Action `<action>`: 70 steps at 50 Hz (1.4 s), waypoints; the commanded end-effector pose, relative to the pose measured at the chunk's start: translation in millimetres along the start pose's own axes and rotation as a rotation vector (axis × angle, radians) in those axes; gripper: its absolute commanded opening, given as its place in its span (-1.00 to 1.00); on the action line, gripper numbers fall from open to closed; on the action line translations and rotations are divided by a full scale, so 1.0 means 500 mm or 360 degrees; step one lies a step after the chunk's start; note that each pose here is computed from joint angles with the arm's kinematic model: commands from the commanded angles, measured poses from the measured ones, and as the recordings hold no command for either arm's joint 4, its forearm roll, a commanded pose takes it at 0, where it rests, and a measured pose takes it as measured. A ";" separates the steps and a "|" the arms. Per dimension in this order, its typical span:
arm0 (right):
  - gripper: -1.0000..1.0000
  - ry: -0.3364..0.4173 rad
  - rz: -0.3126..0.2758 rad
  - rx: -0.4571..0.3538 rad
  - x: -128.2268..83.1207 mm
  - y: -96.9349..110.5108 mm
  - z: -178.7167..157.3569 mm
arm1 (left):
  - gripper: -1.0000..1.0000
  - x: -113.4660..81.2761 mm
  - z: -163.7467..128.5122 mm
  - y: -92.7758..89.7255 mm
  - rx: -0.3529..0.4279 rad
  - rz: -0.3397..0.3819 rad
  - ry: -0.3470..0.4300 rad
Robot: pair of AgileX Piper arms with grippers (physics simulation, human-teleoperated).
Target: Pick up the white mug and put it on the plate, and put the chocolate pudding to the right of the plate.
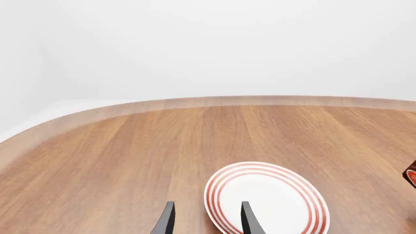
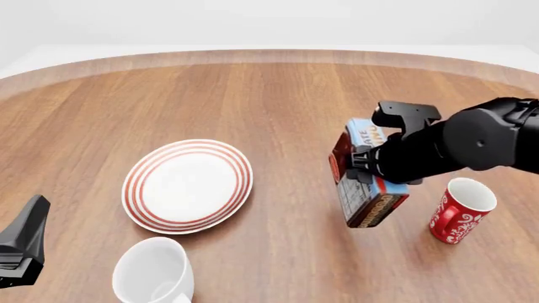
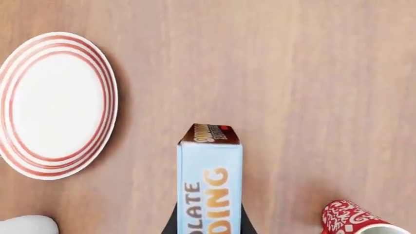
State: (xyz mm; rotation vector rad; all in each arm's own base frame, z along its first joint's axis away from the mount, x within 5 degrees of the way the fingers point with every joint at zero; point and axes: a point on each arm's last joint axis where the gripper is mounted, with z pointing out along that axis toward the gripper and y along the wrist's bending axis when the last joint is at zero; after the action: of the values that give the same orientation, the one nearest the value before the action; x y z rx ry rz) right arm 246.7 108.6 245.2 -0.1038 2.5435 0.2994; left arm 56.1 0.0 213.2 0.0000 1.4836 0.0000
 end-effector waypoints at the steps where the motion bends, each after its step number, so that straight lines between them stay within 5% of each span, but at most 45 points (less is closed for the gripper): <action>1: -1.00 -0.0038 0.0019 -0.0031 -0.023 0.019 -0.002 | 1.00 0.000 0.000 0.000 0.0000 0.0000 0.0000; 34: -1.00 -0.0050 -0.0041 -0.0055 -0.082 0.054 0.047 | 1.00 0.000 0.000 0.000 0.0000 0.0000 0.0000; 70: -1.00 0.0043 -0.0104 -0.0052 -0.090 0.083 0.140 | 1.00 0.000 0.000 0.000 0.0000 0.0000 0.0000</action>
State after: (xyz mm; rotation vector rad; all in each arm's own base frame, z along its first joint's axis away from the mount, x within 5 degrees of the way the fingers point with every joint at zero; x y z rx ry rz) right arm 310.8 161.0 228.2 -0.2134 2.5436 0.3132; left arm 56.1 0.0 213.2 0.0000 1.4836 0.0000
